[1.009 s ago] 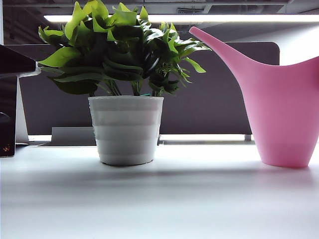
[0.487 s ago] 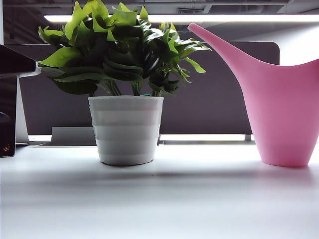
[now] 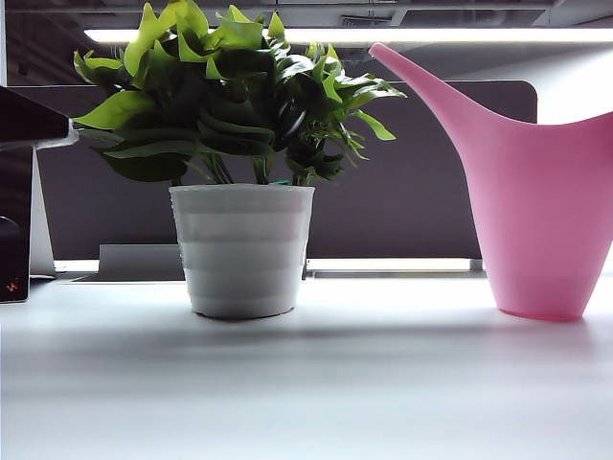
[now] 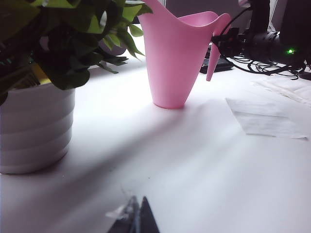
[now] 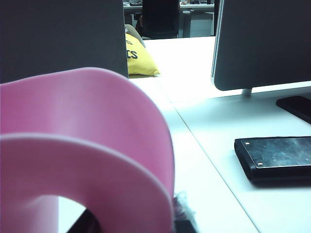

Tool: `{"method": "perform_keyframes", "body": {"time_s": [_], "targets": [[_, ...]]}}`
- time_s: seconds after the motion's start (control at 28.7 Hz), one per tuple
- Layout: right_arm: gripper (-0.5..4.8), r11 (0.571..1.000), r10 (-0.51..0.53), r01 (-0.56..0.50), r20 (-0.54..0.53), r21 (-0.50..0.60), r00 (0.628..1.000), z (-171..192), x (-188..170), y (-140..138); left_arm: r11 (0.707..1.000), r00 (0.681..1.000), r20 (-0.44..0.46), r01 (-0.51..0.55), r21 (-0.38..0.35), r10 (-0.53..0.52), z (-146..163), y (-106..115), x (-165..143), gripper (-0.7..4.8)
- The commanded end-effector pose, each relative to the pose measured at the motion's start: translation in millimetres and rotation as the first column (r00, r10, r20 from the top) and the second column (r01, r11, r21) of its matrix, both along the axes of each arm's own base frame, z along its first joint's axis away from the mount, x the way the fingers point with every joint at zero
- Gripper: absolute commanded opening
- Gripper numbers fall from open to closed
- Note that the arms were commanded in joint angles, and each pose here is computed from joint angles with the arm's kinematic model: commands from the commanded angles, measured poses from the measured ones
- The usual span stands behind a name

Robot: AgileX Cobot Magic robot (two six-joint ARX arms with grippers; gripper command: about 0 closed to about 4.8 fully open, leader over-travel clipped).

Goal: Pick up the watering can from the table, water the potted plant, and put the can back.

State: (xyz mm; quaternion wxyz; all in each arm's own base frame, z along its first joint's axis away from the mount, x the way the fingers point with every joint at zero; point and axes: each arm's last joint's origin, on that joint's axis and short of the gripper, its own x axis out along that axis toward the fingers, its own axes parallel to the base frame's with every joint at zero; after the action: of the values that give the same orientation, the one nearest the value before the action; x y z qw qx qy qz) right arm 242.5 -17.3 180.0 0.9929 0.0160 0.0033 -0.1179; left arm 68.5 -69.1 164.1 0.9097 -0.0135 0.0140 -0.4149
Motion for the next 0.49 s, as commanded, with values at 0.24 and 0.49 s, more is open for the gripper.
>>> {"method": "perform_keyframes", "body": {"time_s": [0.24,0.49], "targets": [[0.84,1.000,0.008,-0.009,0.071,0.014,0.997,7.9,0.6,0.4,1.000,1.000,0.005,0.005,-0.004,-0.005,0.8,-0.2,-0.1,-0.05],[0.84,1.000,0.008,-0.008,0.112,0.004,0.994,12.4,0.1,0.4,1.000,1.000,0.005,0.005,-0.004,-0.005,0.8,-0.2,-0.1,-0.05]]}}
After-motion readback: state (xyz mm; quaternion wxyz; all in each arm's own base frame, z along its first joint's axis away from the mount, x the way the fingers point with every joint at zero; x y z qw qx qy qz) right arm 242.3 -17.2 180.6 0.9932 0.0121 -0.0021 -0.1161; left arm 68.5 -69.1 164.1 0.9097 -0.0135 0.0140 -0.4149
